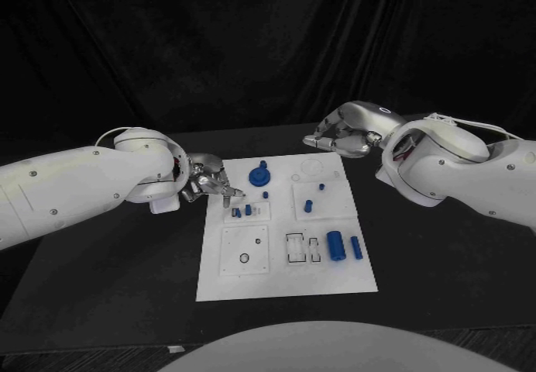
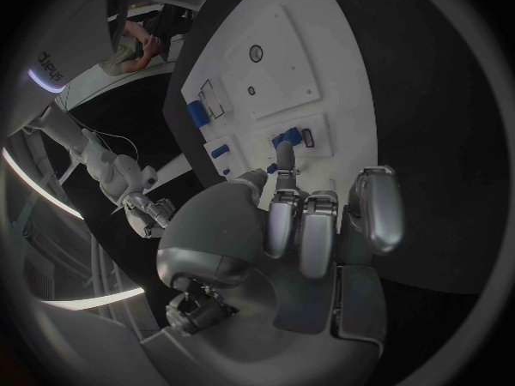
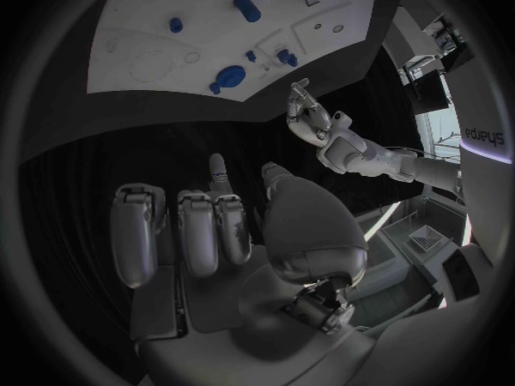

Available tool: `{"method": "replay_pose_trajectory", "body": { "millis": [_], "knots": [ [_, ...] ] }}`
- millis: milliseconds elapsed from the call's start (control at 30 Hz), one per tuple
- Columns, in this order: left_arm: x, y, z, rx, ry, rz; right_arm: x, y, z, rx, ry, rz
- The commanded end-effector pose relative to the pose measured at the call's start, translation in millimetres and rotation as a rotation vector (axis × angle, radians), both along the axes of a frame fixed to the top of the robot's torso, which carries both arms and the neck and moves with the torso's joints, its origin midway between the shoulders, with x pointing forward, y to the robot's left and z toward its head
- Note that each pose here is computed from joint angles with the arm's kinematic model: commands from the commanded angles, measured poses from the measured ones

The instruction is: Assemble the parts on the task board

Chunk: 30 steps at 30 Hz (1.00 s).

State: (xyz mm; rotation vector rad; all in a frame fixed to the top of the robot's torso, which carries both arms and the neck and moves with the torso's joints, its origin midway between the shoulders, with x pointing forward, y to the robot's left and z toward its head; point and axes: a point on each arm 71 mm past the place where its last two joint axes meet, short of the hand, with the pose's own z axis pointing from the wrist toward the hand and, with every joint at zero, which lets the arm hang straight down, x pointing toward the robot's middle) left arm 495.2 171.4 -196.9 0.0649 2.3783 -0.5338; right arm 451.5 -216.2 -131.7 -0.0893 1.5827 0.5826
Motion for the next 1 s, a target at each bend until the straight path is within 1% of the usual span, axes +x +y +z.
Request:
{"method": "replay_pose_trajectory", "body": {
  "millis": [33, 333, 733, 867, 1000],
  "knots": [
    [0.4, 1.8, -1.5, 0.02, -0.021, -0.007, 0.0, -1, -2.4, -0.008, 0.015, -0.016],
    [-1.1, 6.3, -4.9, 0.035, -0.003, -0.011, -0.3, 0, -5.7, -0.017, 0.03, -0.012],
    [-5.9, 8.3, -19.2, 0.038, 0.029, -0.011, -1.3, 2, -5.5, 0.002, 0.013, -0.01],
    [-6.5, 8.2, -22.3, 0.036, 0.031, -0.007, -1.1, 1, -5.4, 0.004, 0.01, -0.013],
    [-6.7, 6.4, -23.9, 0.035, 0.033, -0.009, -1.4, 1, -5.0, 0.008, 0.006, -0.012]
  ]
}}
